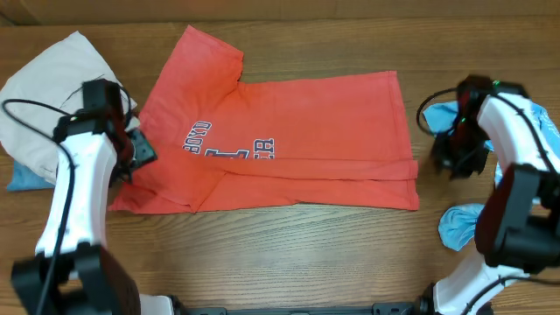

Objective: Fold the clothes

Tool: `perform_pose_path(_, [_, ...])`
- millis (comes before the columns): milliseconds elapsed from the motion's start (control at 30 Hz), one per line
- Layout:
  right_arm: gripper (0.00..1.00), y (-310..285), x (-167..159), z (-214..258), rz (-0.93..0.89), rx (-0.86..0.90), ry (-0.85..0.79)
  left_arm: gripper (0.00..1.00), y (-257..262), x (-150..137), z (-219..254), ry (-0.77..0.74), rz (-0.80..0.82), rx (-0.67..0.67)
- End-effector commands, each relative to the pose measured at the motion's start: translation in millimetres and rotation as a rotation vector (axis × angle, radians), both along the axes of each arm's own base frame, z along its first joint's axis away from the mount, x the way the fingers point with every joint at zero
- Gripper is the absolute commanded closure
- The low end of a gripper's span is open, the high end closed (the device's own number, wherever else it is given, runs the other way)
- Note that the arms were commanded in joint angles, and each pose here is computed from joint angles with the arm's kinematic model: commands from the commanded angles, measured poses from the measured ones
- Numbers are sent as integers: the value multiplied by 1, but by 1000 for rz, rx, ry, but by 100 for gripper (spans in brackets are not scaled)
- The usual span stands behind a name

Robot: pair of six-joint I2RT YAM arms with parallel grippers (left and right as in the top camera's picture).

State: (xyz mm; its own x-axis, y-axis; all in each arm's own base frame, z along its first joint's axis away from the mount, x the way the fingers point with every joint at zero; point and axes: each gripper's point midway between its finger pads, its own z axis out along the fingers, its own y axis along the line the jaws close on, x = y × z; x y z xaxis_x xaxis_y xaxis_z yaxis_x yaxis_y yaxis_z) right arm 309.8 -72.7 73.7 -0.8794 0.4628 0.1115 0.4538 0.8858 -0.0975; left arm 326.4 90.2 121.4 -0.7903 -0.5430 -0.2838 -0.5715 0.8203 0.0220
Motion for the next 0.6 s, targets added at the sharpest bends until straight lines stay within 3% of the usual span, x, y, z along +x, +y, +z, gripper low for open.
perform_pose_path(0, [67,2,34,56,25,16,-235,25,-28,28,44,-190,-165,-100])
perform_pose_path(67, [62,10,48,73,79,56,-326,24,-32,39,61,-238,-198,-96])
perform_pose_path(200, [41,29,64,93,182,155,-455,22,-40,64,89,-303,-290,-56])
perform_pose_path(367, [39,38,64,95,234,203,-468,18,-44,115,105,-331,-409,-9])
perform_pose_path(567, [39,39,59,94,230,208,-449,10,-47,186,78,-311,-489,-57])
